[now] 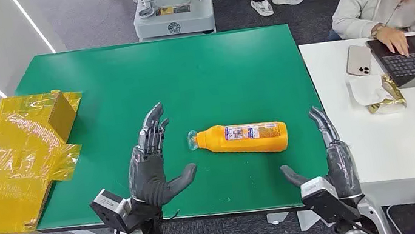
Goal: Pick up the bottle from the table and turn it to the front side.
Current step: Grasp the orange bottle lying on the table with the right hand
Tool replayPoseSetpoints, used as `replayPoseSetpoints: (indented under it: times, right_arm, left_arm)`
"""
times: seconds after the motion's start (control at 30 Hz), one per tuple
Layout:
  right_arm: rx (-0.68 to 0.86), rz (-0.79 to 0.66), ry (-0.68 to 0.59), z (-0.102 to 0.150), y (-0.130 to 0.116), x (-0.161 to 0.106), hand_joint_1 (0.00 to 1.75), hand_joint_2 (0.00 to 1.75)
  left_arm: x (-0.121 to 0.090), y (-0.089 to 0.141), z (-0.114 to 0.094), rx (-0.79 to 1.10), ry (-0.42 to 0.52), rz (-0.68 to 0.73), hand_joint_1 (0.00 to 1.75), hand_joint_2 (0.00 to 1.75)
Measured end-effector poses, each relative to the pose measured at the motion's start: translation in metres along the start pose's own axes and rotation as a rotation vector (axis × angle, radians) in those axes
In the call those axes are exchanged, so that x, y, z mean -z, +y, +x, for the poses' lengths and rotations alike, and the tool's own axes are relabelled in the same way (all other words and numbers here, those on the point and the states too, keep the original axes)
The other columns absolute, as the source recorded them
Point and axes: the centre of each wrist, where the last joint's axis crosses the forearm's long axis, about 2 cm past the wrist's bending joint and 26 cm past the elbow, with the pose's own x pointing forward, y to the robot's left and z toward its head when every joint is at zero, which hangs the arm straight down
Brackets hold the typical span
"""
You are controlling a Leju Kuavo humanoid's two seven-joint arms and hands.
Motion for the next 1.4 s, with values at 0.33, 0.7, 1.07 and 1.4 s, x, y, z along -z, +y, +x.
replayPoseSetpoints:
  times: [0.33,0.7,1.07,1.4]
  right_arm:
    - [-0.117,0.129,0.118,-0.044,-0.014,0.005,0.00,1.75]
    - [-0.155,0.171,0.126,-0.079,-0.032,0.034,0.00,1.75]
    - [-0.152,0.218,0.007,-0.085,-0.020,0.061,0.00,1.75]
    - [-0.147,0.318,-0.055,-0.076,-0.004,0.101,0.00,1.75]
  left_arm:
    - [0.009,-0.008,-0.009,-0.037,0.016,-0.063,0.00,1.75]
    - [0.002,-0.006,-0.014,-0.032,0.022,-0.055,0.00,1.75]
    - [-0.001,0.000,-0.015,0.001,0.023,-0.035,0.00,1.75]
    - [0.000,0.002,-0.015,0.016,0.021,-0.064,0.00,1.75]
